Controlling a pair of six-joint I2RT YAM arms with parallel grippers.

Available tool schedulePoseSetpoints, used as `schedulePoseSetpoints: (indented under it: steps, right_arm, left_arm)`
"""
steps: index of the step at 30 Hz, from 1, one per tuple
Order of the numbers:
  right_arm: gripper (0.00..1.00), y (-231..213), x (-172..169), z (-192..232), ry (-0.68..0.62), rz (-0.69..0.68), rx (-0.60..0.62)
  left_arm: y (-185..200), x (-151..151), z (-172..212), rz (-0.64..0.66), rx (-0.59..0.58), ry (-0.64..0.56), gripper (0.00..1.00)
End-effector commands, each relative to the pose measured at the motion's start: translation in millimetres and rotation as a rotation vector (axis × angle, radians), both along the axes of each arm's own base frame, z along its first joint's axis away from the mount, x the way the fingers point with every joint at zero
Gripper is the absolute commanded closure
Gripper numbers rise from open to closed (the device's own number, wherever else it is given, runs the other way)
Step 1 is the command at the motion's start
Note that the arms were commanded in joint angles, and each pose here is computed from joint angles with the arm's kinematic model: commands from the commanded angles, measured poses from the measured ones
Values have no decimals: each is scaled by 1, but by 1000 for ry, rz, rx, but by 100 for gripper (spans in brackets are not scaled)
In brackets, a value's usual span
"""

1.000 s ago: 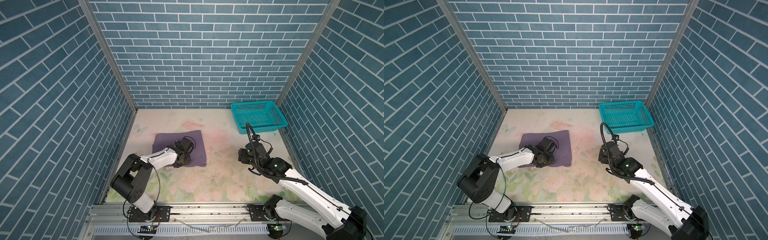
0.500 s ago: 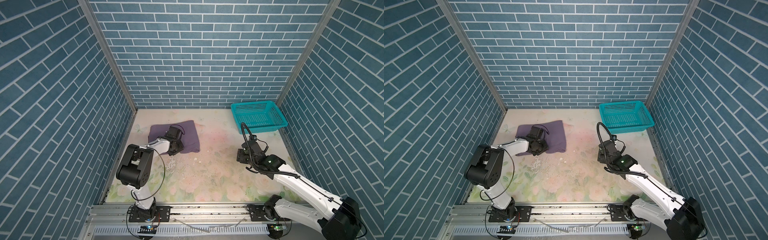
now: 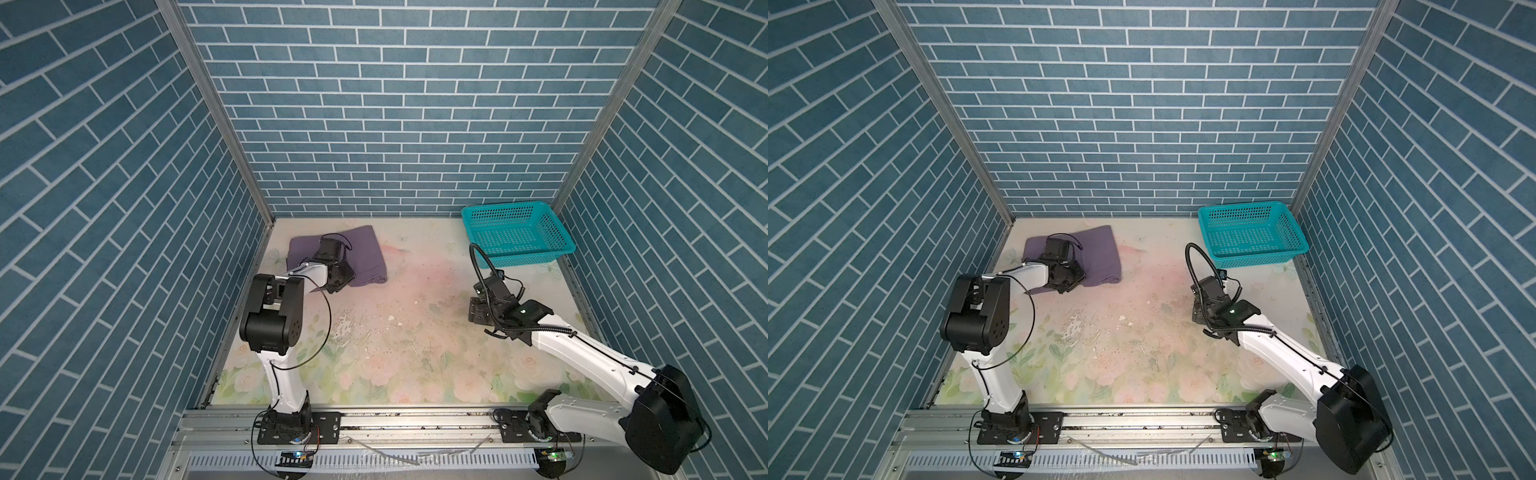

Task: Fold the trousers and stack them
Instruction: 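Drag the purple bundle with the left gripper toward the far corner away from the basket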

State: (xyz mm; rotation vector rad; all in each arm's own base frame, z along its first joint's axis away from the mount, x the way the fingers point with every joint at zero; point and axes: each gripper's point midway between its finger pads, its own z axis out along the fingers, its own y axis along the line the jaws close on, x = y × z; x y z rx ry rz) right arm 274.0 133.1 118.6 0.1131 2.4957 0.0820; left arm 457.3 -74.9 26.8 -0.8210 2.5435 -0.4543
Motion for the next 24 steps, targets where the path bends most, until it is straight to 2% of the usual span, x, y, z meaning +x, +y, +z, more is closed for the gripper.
schedulePoseSetpoints:
  steps: [1,6,15,24]
  right_arm:
    - [23,6,11,14,-31,-19,51]
    - [23,1,10,4,-10,-30,51]
    - [23,-7,10,-2,8,-42,59]
    - [23,-12,11,-7,28,-48,59]
  left_arm:
    - [24,-19,-44,51,55,163,64]
    - [34,-6,-36,57,72,169,61]
    - [63,-1,-31,86,107,222,52]
    - [88,12,-33,129,82,212,51]
